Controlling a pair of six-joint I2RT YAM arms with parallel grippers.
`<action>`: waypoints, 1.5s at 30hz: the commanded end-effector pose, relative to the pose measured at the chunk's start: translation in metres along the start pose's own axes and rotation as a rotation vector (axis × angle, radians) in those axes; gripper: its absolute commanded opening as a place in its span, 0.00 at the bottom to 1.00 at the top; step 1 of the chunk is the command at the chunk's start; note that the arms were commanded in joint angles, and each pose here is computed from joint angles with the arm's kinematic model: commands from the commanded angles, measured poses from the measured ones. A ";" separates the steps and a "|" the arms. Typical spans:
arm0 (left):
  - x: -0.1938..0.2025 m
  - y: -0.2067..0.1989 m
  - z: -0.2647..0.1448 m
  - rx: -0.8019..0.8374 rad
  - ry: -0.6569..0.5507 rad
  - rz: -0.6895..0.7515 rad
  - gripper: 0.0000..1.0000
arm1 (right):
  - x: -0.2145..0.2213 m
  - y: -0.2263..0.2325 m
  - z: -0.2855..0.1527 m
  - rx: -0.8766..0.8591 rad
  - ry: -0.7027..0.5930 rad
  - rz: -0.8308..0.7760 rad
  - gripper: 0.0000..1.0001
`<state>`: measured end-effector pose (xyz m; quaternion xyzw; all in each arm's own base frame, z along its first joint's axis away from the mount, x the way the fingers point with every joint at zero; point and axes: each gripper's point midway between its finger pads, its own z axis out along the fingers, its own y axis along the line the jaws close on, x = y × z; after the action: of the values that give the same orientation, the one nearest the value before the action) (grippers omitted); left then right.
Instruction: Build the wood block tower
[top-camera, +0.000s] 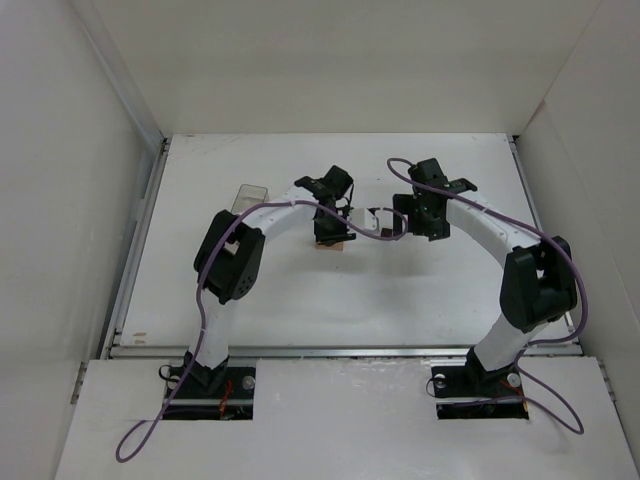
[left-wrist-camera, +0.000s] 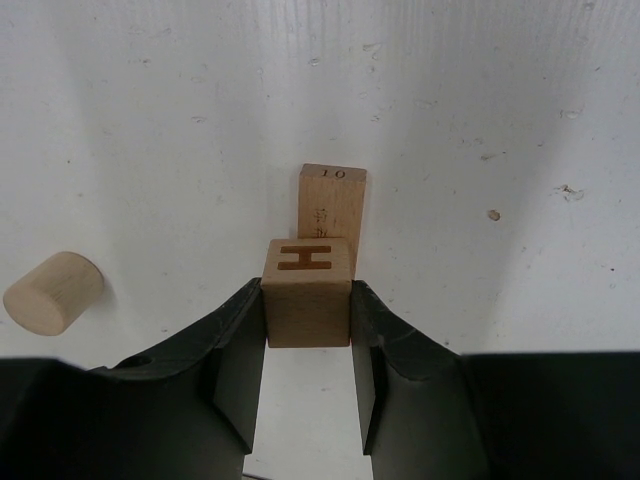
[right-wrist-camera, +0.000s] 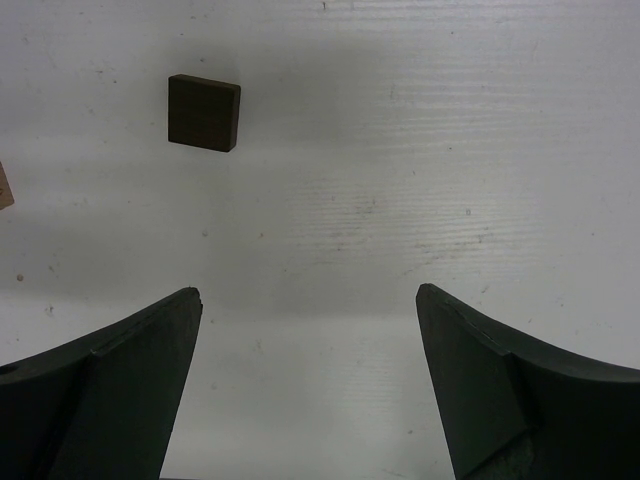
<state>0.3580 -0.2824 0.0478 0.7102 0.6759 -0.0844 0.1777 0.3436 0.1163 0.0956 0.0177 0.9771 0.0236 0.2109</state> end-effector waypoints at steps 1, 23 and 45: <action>0.021 -0.013 0.008 0.020 0.084 -0.025 0.16 | -0.018 0.004 -0.014 -0.029 -0.079 0.001 0.94; -0.007 0.002 -0.010 -0.022 0.018 -0.042 0.59 | -0.016 0.003 -0.014 -0.026 -0.071 0.000 0.96; -0.024 0.152 -0.098 -0.495 -0.287 -0.774 0.66 | -0.036 0.024 0.000 -0.080 -0.068 0.061 0.96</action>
<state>0.4734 -0.2770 0.2068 0.3959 0.8087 -0.1099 0.4209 0.3604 0.1307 0.1053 0.0260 0.9722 0.0533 0.2263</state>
